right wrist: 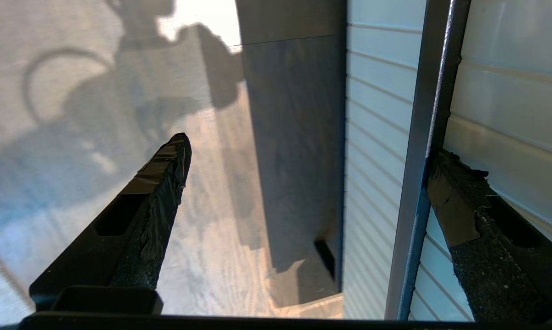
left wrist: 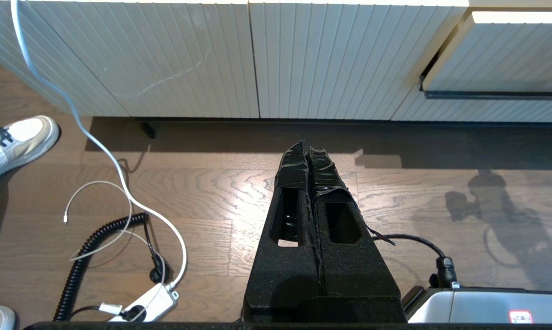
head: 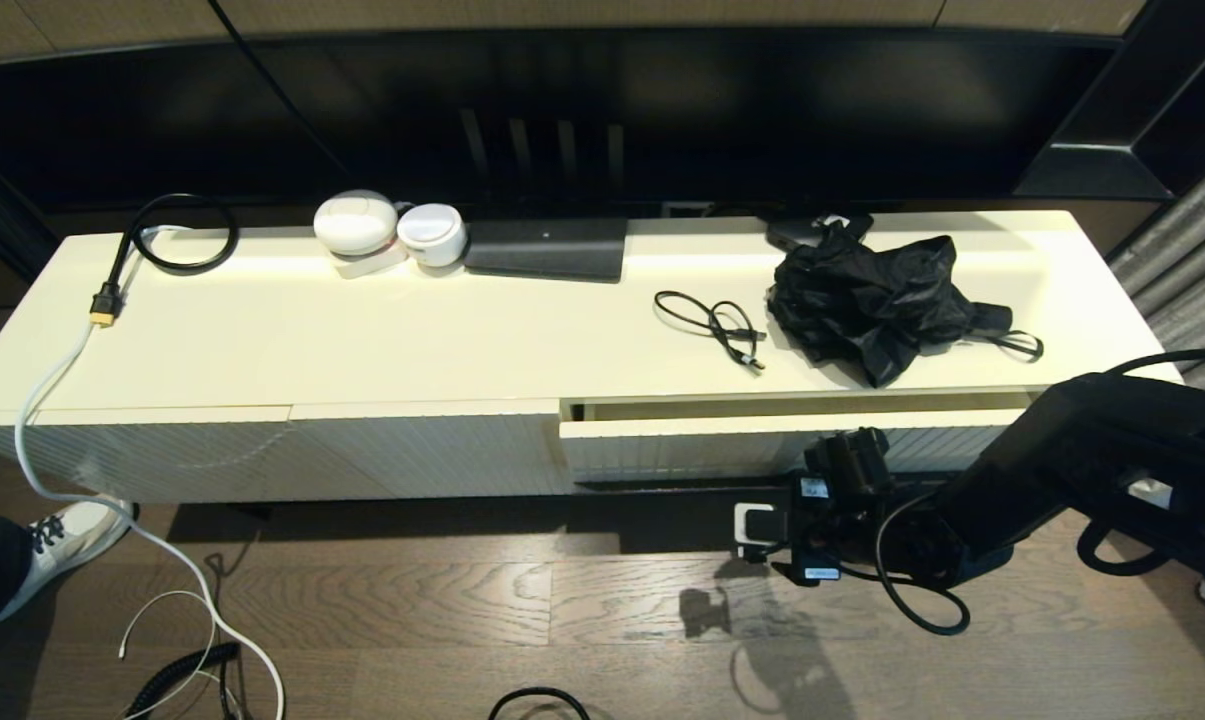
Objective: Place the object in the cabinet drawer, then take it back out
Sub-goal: Open the drawer
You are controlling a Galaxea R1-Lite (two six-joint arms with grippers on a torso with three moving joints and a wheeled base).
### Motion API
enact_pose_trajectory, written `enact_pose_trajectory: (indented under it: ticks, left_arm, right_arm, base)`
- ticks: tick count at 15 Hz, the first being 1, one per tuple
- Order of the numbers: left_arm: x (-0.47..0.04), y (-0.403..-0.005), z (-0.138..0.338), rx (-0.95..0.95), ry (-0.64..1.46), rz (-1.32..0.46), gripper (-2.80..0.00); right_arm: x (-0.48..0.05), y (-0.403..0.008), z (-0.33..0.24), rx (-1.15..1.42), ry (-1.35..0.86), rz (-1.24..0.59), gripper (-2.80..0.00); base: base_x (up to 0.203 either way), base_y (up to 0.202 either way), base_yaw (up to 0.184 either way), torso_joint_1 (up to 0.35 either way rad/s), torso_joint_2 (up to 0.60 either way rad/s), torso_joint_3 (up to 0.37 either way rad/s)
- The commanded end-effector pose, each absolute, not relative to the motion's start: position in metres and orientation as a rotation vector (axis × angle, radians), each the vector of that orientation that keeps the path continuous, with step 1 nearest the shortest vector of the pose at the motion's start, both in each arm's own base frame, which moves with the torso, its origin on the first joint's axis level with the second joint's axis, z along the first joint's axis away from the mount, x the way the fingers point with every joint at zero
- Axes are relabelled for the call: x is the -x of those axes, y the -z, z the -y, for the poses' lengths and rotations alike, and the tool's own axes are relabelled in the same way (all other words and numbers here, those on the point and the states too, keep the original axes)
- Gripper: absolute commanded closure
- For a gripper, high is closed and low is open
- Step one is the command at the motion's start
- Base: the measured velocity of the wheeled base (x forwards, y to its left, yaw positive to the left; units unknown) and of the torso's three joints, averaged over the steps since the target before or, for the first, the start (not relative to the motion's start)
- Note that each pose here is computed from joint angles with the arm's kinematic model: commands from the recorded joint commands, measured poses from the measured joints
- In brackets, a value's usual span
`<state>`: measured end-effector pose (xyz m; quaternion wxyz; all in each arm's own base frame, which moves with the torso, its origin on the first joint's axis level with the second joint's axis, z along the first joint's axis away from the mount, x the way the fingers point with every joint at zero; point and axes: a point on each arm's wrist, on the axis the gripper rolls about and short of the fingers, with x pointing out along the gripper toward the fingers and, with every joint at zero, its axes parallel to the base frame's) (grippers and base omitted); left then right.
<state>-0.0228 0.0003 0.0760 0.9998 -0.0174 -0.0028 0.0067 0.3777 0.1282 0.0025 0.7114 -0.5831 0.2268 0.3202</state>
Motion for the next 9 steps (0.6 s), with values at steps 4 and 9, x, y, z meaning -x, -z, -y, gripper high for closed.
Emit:
enact_pose_trajectory:
  ticks: [4, 9]
  left_arm:
    - [0.023, -0.076, 0.0, 0.035, -0.014, 0.006, 0.0]
    - [0.023, -0.076, 0.0, 0.035, -0.014, 0.006, 0.0]
  right_arm:
    - [-0.362, 0.001, -0.124, 1.301, -0.735, -0.535, -2.8]
    - [-0.338, 0.001, -0.116, 1.279, -0.744, -0.57, -2.8]
  base:
    - [0.0, 0.0, 0.0, 0.0, 0.0, 0.0]
    - [0.0, 0.0, 0.0, 0.0, 0.0, 0.0]
